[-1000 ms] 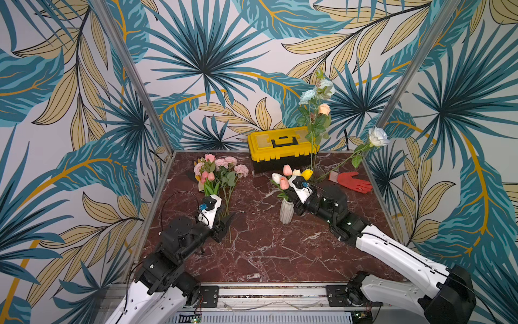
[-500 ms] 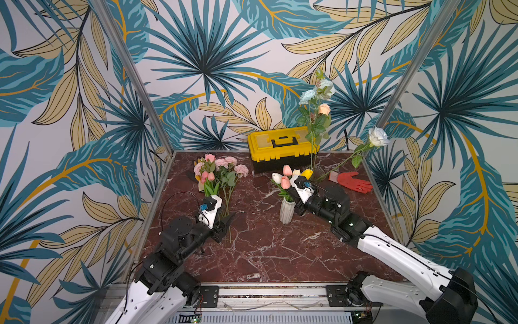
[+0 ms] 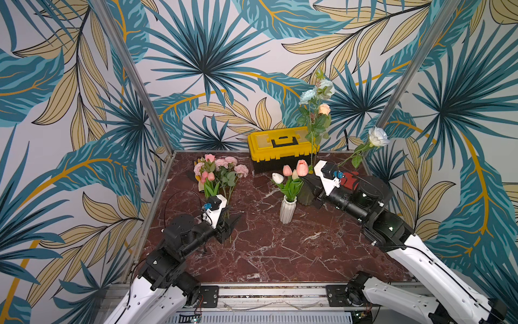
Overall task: Pick out pink flowers from the vase
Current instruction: Pick up the flower from the vase.
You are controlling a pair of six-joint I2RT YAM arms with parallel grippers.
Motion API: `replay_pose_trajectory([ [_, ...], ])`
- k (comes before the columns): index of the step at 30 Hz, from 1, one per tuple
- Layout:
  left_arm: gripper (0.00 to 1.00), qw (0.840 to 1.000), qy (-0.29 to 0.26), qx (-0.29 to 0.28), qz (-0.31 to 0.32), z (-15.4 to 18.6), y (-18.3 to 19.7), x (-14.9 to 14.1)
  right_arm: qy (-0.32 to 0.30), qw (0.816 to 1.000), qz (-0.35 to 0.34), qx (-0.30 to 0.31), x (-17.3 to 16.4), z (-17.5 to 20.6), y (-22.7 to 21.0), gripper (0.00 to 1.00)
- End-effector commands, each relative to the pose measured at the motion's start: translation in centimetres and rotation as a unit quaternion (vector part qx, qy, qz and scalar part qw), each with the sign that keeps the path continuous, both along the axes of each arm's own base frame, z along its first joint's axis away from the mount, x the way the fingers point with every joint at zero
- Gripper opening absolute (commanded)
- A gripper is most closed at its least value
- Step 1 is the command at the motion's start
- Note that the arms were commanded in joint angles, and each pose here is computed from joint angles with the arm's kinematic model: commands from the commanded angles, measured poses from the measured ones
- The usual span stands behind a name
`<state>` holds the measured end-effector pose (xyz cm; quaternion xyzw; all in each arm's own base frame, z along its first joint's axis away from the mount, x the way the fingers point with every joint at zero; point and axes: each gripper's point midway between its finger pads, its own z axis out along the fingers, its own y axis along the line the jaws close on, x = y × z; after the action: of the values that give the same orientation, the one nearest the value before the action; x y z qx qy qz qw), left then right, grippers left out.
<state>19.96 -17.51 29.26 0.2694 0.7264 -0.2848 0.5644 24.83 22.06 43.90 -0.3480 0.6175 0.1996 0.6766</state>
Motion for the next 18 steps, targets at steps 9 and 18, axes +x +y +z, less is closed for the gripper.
replay_pose_trajectory([
  [9, 0.57, 0.991, -0.026, -0.004, -0.134, 3.3, -4.9, 0.1, -0.028, 0.997, 0.072, 0.004, -3.9, 4.1, 0.1, 0.00],
  [18, 0.61, 0.973, -0.085, 0.010, -0.216, 4.0, -7.6, 0.3, -0.043, 0.978, 0.205, -0.018, -8.0, 3.1, 2.3, 0.00],
])
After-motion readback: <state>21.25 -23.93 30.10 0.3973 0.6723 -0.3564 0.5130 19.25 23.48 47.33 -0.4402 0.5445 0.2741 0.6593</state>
